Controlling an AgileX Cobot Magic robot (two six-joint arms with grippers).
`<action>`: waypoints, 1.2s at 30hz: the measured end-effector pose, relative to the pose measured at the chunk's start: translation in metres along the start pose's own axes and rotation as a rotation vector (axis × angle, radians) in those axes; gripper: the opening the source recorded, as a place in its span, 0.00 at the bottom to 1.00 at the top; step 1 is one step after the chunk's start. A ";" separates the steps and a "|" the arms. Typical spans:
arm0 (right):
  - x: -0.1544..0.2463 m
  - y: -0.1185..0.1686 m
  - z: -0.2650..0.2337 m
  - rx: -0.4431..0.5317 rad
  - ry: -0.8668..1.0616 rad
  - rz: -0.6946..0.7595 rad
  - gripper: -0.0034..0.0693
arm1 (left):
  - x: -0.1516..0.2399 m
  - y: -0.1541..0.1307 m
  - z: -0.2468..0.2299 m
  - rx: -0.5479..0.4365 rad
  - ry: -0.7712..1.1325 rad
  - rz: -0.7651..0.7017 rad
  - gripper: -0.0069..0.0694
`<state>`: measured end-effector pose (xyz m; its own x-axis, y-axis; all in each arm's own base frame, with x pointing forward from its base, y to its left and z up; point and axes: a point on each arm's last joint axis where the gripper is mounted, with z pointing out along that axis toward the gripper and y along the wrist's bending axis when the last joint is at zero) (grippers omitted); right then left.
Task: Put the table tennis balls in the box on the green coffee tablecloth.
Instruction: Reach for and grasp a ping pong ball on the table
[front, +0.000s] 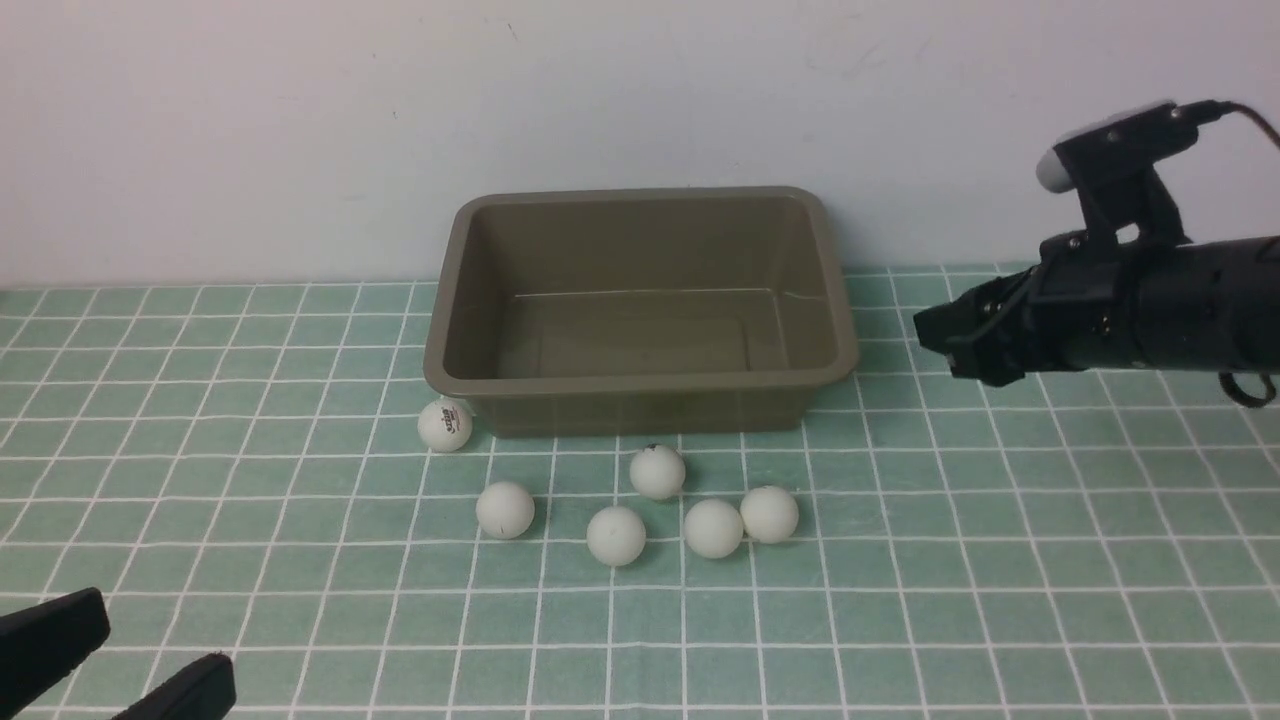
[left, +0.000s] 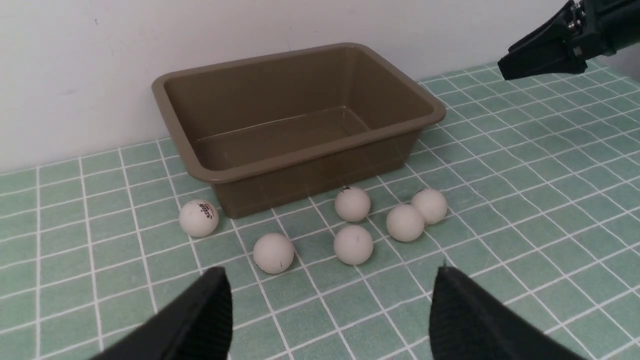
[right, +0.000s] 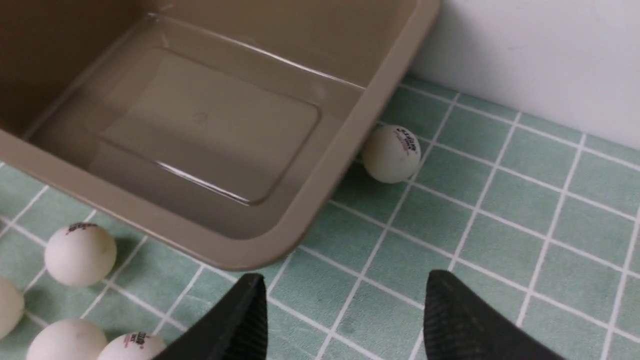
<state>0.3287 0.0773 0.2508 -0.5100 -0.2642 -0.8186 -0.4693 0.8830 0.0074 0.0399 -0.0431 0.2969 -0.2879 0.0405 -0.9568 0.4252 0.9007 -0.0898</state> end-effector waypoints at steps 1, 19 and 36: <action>0.000 -0.003 -0.001 0.006 -0.002 0.010 0.58 | 0.000 0.000 0.000 0.003 0.004 0.000 0.72; 0.008 -0.109 -0.040 0.018 -0.108 0.461 0.58 | 0.001 0.000 0.000 0.005 0.007 0.000 0.72; -0.020 -0.099 0.020 -0.392 0.118 0.052 0.58 | 0.001 0.000 0.000 0.005 0.007 0.002 0.72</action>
<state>0.4004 0.0030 0.2549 -0.6087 -0.2865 -0.7399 -0.6683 0.6878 0.2835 0.0395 -0.0434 0.2964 -0.2931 0.0453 -0.9550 0.4296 0.8986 -0.0893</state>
